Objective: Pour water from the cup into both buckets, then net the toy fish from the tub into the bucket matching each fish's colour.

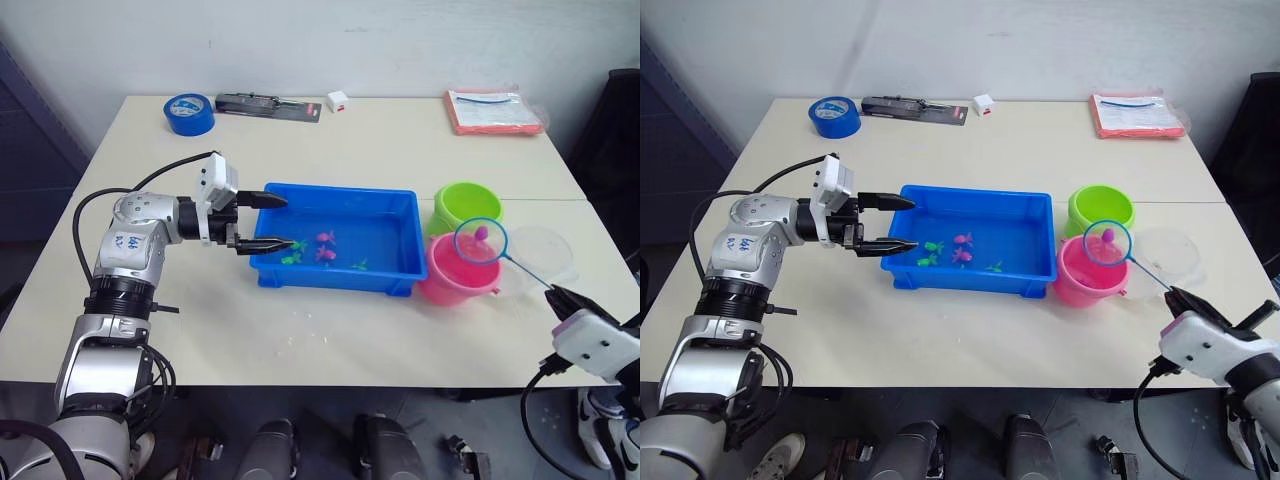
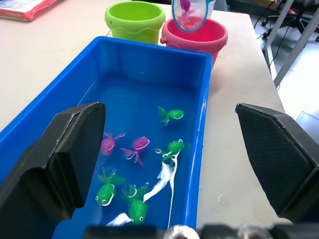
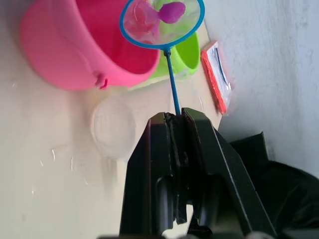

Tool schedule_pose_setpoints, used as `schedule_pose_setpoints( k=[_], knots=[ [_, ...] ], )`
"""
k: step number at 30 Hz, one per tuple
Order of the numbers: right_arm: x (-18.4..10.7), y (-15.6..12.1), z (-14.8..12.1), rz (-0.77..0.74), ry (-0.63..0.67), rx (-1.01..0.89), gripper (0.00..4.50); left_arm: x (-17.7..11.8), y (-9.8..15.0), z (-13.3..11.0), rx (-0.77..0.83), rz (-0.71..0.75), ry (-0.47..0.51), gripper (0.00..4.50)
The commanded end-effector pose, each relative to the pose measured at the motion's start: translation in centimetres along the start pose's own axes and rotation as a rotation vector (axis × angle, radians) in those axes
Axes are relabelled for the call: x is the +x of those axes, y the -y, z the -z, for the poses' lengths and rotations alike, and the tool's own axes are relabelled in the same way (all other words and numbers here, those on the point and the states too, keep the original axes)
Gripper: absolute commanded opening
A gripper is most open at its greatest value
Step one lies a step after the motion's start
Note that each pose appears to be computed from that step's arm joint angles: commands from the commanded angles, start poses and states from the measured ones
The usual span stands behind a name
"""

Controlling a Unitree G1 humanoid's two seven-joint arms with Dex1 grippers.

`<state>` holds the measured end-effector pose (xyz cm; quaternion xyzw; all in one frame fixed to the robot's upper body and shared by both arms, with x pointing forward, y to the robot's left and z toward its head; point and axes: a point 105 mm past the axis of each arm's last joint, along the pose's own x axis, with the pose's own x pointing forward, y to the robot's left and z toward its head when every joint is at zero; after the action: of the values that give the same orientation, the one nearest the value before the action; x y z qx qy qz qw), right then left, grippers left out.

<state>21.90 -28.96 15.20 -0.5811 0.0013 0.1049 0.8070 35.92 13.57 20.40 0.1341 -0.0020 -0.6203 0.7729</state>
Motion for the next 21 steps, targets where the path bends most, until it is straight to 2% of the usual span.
schedule_pose_setpoints(
  k=[1, 7, 12, 16, 21],
  knots=[
    [0.6, 0.0, -0.3, 0.036, 0.03, -0.187, 0.8, -0.1, 0.0, -1.3, 0.048, 0.006, 0.009, 4.5],
    [1.5, 0.6, -0.2, 0.156, 0.052, -0.453, 0.8, -0.5, 0.1, -1.3, 0.046, -0.008, 0.0, 4.5],
    [1.1, 0.9, -0.1, 0.213, 0.077, -0.567, 0.8, -0.8, 0.3, -1.2, 0.041, -0.015, -0.003, 4.5],
    [0.6, 0.8, -0.3, 0.226, 0.109, -0.576, 0.8, -0.9, 0.5, -1.1, 0.036, -0.019, -0.005, 4.5],
    [0.6, 3.1, -2.1, 0.327, 0.176, -0.558, 0.8, -1.0, 0.6, -1.0, 0.029, -0.018, -0.006, 4.5]
  ],
)
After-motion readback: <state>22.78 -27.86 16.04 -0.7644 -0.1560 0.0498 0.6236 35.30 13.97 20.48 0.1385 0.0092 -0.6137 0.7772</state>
